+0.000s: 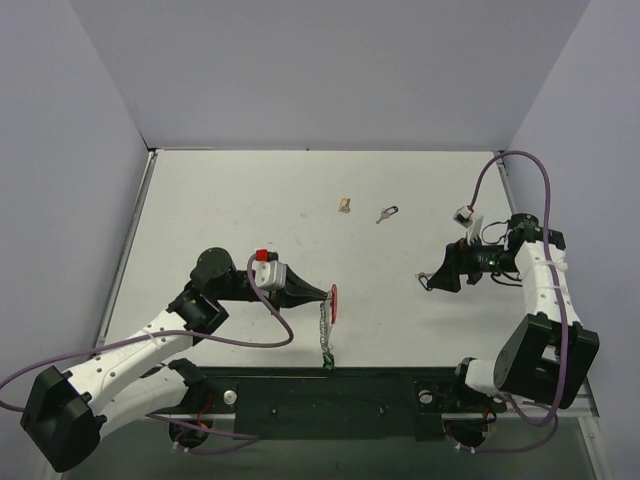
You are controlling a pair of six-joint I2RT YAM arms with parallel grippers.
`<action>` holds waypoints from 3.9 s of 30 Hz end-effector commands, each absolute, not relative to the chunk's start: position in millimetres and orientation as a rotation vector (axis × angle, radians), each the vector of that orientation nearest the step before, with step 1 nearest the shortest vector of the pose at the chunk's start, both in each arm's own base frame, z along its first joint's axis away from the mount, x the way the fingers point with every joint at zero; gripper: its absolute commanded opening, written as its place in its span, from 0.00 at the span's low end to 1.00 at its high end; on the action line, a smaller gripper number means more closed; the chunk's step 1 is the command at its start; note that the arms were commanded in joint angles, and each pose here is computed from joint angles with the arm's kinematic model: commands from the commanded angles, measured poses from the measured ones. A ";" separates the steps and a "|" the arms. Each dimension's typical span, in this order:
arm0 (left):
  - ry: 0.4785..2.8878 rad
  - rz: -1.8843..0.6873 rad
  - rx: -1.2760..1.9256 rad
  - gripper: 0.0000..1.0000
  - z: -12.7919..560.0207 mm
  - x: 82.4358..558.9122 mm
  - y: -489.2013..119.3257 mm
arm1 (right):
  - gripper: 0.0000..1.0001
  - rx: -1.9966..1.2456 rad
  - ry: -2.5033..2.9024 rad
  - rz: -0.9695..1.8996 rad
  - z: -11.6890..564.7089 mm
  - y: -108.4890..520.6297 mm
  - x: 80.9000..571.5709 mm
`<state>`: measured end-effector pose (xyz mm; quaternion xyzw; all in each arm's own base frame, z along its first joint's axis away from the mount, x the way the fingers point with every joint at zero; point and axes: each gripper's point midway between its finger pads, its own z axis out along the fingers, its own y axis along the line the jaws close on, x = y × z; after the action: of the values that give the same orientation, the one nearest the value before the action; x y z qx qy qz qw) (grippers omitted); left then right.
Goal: Put the keys on the keyring
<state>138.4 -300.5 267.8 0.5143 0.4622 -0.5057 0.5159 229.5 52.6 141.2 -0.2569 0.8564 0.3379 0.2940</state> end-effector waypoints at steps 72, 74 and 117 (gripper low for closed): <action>1.129 -1.073 1.127 0.00 306.9 164.1 -281.3 | 0.27 -1.306 2.731 -0.380 22.1 55.3 299.9; 1.131 -1.073 1.127 0.00 306.6 164.1 -281.3 | 0.26 -1.309 2.732 -0.385 21.3 55.3 300.1; 1.138 -1.076 1.130 0.00 304.6 164.7 -282.0 | 0.18 -1.314 2.730 -0.429 18.0 52.6 302.6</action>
<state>167.2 -281.4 271.0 0.4750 0.5229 -0.4567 0.5406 301.7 56.1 10.6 -0.4292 0.8935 -0.1238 0.0464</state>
